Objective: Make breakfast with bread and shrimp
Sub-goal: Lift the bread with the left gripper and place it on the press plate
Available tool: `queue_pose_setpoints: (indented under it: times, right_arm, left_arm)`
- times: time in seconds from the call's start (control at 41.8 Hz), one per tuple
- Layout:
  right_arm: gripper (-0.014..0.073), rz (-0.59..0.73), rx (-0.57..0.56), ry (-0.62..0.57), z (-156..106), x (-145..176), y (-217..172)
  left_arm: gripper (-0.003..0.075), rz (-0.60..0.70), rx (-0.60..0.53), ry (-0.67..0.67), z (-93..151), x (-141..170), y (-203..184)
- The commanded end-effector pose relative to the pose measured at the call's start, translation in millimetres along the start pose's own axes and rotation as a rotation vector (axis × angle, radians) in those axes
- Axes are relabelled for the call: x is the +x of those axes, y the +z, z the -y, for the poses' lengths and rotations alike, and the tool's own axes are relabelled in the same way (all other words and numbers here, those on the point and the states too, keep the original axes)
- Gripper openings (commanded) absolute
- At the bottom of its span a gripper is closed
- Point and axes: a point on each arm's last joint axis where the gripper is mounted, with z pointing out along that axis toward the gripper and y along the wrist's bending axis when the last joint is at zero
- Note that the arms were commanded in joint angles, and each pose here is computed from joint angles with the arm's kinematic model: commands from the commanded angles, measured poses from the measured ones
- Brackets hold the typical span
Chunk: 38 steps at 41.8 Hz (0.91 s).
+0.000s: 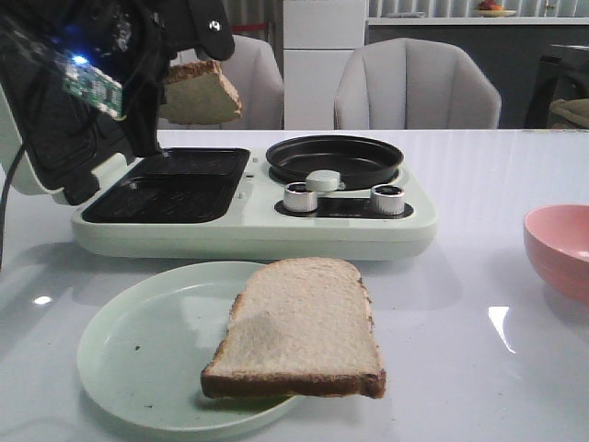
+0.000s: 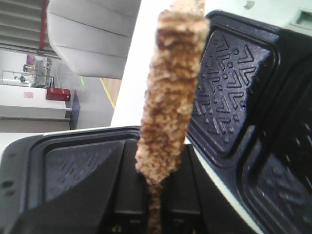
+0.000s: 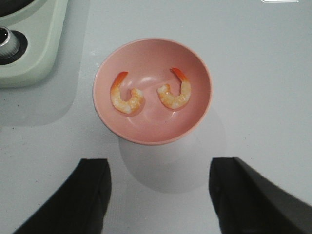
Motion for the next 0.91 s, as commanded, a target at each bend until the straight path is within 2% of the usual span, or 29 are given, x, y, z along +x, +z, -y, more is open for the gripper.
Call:
queue_pose_setpoints:
  times: [0.0, 0.263, 0.383, 0.526, 0.741, 0.885]
  right_arm:
    - [0.0539, 0.102, -0.003, 0.007, 0, -16, -6]
    - [0.0539, 0.102, -0.003, 0.007, 0, -16, -6]
    - [0.0539, 0.102, -0.003, 0.007, 0, -16, -6]
    - [0.0539, 0.102, -0.003, 0.007, 0, -16, -6]
    - [0.0539, 0.102, -0.003, 0.007, 0, -16, -6]
    - [0.0539, 0.102, -0.003, 0.007, 0, -16, -6]
  left_arm:
    - [0.0101, 0.007, -0.115, 0.008, -29, -6, 8]
    - [0.0102, -0.051, -0.099, 0.006, -18, 3, 54]
    - [0.0114, -0.027, -0.052, 0.004, -13, 5, 65]
    - [0.0227, -0.022, -0.019, 0.004, -8, 10, 72]
    - [0.0506, -0.007, 0.010, 0.004, -4, 12, 75]
    - [0.0531, -0.010, 0.008, 0.004, -5, 12, 75]
